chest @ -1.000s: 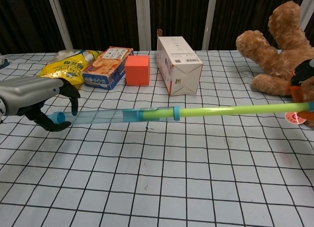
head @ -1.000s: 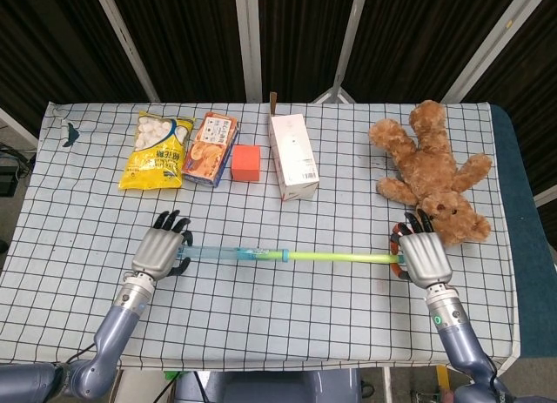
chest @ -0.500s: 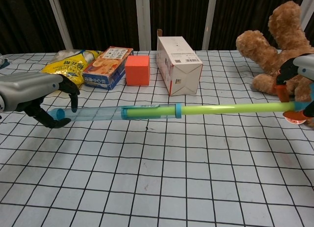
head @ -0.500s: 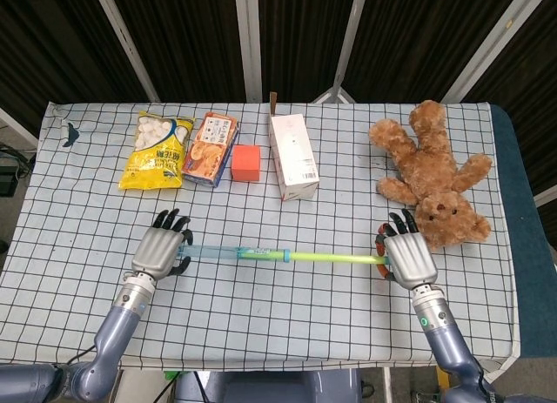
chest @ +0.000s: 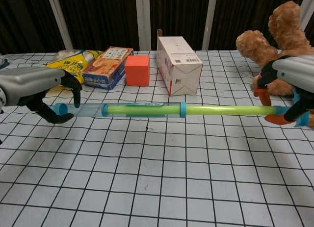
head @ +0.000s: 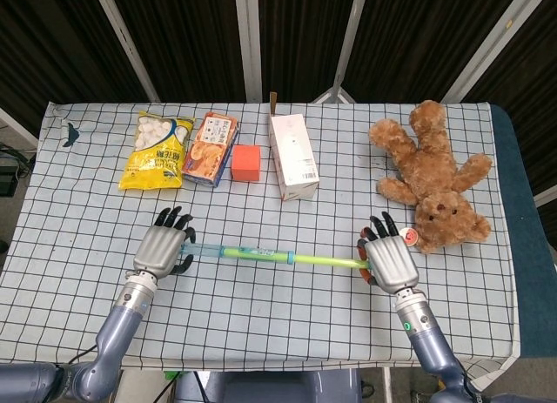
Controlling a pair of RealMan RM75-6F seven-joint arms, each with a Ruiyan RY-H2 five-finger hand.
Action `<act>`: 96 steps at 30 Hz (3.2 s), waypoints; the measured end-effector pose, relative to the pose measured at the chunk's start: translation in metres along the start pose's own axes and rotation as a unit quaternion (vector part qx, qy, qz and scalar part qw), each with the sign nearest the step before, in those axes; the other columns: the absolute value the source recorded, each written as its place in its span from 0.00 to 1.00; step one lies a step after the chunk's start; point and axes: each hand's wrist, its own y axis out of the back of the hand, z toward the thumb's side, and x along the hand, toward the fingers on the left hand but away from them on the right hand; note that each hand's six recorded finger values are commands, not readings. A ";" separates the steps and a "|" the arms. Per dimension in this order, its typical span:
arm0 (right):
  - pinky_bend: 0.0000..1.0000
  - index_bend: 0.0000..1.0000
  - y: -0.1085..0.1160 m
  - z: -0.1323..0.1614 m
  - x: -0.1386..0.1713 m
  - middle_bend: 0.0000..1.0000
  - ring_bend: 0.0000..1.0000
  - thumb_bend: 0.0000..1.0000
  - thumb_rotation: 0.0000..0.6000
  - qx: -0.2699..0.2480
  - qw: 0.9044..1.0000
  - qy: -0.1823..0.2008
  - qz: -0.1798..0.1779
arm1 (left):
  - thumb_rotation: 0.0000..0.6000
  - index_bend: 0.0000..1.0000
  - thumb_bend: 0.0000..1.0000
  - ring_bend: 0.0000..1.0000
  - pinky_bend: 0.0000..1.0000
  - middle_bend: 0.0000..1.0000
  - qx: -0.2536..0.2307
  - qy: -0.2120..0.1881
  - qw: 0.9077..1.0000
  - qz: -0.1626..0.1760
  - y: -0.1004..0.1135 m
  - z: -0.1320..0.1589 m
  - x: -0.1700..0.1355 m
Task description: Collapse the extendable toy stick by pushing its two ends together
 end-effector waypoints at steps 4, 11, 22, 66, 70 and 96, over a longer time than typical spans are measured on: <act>0.00 0.76 0.003 0.009 -0.003 0.34 0.11 0.36 1.00 0.003 1.000 0.006 -0.002 | 1.00 0.49 0.58 0.00 0.00 0.15 -0.002 0.000 1.000 -0.001 -0.001 0.001 0.000; 0.00 0.76 0.006 0.030 -0.009 0.34 0.11 0.35 1.00 0.014 1.000 0.022 -0.004 | 1.00 0.49 0.58 0.00 0.00 0.15 -0.007 -0.003 1.000 -0.001 -0.002 0.006 0.000; 0.00 0.76 0.004 0.045 -0.010 0.34 0.11 0.36 1.00 0.014 0.999 0.031 -0.001 | 1.00 0.49 0.58 0.00 0.00 0.15 -0.010 -0.011 1.000 -0.001 -0.002 0.012 -0.001; 0.00 0.00 -0.001 0.011 0.006 0.04 0.00 0.35 1.00 0.035 0.999 -0.002 0.040 | 1.00 0.16 0.20 0.00 0.00 0.05 -0.024 -0.032 0.999 -0.001 0.003 0.007 -0.026; 0.00 0.00 0.003 -0.011 0.017 0.04 0.00 0.34 1.00 0.024 0.999 -0.017 0.029 | 1.00 0.14 0.20 0.00 0.00 0.03 -0.025 -0.021 0.999 0.013 0.010 -0.015 -0.043; 0.00 0.00 0.020 -0.161 0.149 0.00 0.00 0.30 1.00 -0.024 0.985 -0.124 -0.113 | 1.00 0.02 0.20 0.00 0.00 0.00 -0.009 0.119 0.983 0.139 0.020 -0.186 -0.212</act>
